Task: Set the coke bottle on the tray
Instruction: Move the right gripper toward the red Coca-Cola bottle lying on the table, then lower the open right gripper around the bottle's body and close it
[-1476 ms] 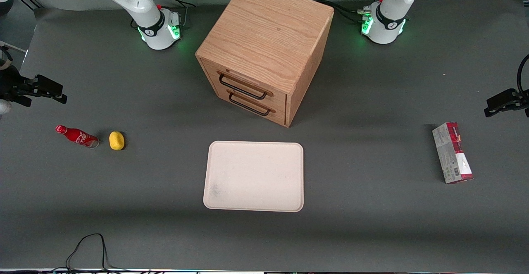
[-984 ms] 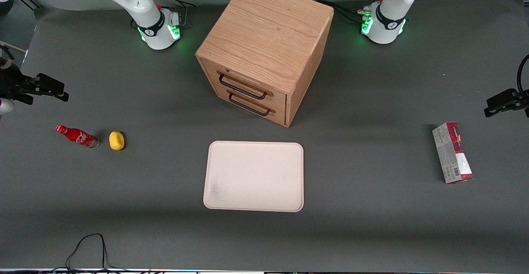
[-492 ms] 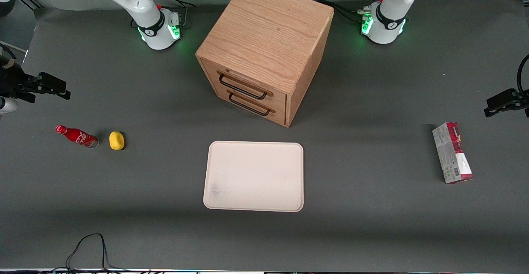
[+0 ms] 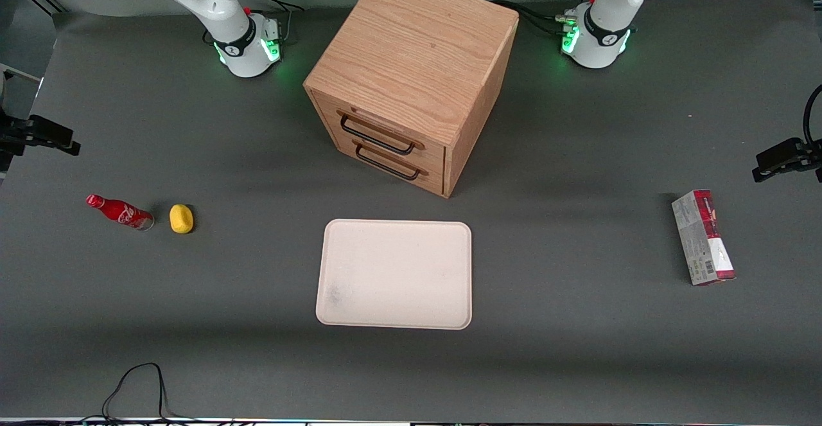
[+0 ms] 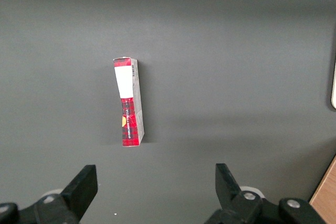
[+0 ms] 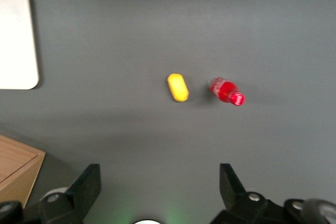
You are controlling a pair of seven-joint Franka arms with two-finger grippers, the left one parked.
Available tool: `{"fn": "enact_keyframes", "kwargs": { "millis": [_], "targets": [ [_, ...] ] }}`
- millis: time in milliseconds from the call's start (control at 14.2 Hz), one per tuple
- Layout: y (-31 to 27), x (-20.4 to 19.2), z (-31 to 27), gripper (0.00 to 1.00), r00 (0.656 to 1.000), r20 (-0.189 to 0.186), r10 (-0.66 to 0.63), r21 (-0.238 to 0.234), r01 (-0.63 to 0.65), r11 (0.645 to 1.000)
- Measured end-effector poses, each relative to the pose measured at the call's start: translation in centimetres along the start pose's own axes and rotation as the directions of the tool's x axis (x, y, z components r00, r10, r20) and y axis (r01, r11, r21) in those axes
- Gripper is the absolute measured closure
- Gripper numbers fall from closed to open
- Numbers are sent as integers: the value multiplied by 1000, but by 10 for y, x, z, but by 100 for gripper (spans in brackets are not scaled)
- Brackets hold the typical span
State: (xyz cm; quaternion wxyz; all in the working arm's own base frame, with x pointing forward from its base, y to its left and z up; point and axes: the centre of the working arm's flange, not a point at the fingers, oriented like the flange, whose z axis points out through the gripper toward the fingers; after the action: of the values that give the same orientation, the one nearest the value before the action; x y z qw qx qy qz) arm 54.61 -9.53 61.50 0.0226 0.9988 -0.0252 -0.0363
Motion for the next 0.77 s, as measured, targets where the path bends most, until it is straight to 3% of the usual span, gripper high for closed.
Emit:
{"fn": "enact_keyframes", "kwargs": {
  "millis": [351, 773],
  "targets": [
    [96, -12, 12, 0, 998, 0, -58, -8, 58, 998],
    [141, -19, 28, 0, 992, -15, -127, -3, 127, 992]
  ]
}}
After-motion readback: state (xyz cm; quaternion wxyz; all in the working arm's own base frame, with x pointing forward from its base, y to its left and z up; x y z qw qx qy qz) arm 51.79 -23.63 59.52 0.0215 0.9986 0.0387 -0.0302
